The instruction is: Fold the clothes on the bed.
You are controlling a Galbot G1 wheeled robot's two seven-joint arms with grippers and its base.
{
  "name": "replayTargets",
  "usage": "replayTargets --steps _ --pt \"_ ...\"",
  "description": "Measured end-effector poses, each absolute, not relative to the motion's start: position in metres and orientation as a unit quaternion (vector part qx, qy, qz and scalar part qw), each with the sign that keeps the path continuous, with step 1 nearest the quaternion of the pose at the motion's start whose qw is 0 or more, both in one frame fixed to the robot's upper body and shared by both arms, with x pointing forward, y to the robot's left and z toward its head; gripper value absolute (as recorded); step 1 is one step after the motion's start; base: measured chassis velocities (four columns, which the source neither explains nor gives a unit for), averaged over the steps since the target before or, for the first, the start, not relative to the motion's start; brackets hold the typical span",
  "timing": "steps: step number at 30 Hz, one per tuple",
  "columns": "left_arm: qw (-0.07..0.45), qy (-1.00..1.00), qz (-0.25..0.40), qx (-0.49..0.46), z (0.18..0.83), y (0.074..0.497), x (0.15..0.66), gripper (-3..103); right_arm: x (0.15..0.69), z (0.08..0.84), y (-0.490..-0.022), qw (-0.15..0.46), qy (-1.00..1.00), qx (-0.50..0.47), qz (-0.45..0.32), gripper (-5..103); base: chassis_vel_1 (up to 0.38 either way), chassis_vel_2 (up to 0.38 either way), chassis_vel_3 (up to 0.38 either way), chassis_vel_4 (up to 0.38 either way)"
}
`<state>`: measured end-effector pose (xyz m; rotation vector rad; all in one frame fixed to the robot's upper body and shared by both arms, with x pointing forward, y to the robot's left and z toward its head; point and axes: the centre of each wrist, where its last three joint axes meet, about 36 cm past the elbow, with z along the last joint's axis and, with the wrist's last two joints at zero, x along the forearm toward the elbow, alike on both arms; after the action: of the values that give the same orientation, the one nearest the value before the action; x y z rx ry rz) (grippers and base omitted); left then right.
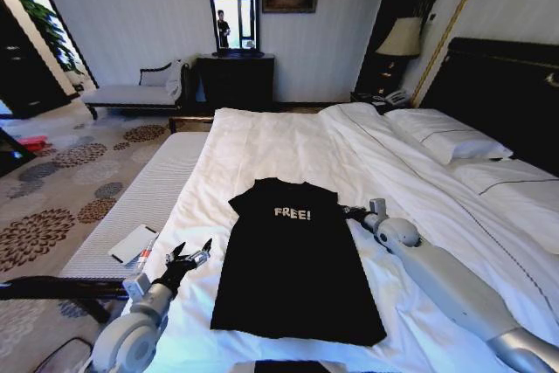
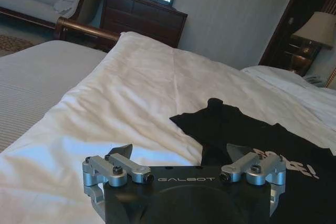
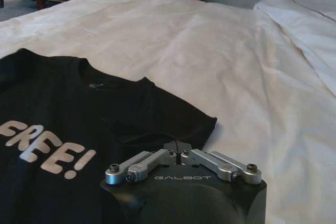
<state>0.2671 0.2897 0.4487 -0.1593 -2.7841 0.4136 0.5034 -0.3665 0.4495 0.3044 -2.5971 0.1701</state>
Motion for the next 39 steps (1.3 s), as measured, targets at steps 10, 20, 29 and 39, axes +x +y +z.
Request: replayTargets --steps 10,20,29,39 --pt "0.161 -0.974 0.146 -0.055 0.448 0.29 0.266 100 0.494 0.459 -0.34 0.257 -0.954 0.14 0.061 0 0.0 0.0 0.0 0.0" --pt "0.161 -0.975 0.145 -0.051 0.449 0.293 0.262 100 0.488 0.44 -0.319 0.276 -0.946 0.161 0.063 0 0.0 0.0 0.0 0.0" --pt "0.16 -0.975 0.143 -0.052 0.45 0.293 0.263 100 0.486 0.421 -0.309 0.29 -0.94 0.168 0.064 2 0.0 0.0 0.0 0.0" --pt "0.159 -0.976 0.142 -0.053 0.451 0.292 0.264 100 0.478 0.409 -0.313 0.299 -0.936 0.167 0.075 5 0.0 0.0 0.0 0.0"
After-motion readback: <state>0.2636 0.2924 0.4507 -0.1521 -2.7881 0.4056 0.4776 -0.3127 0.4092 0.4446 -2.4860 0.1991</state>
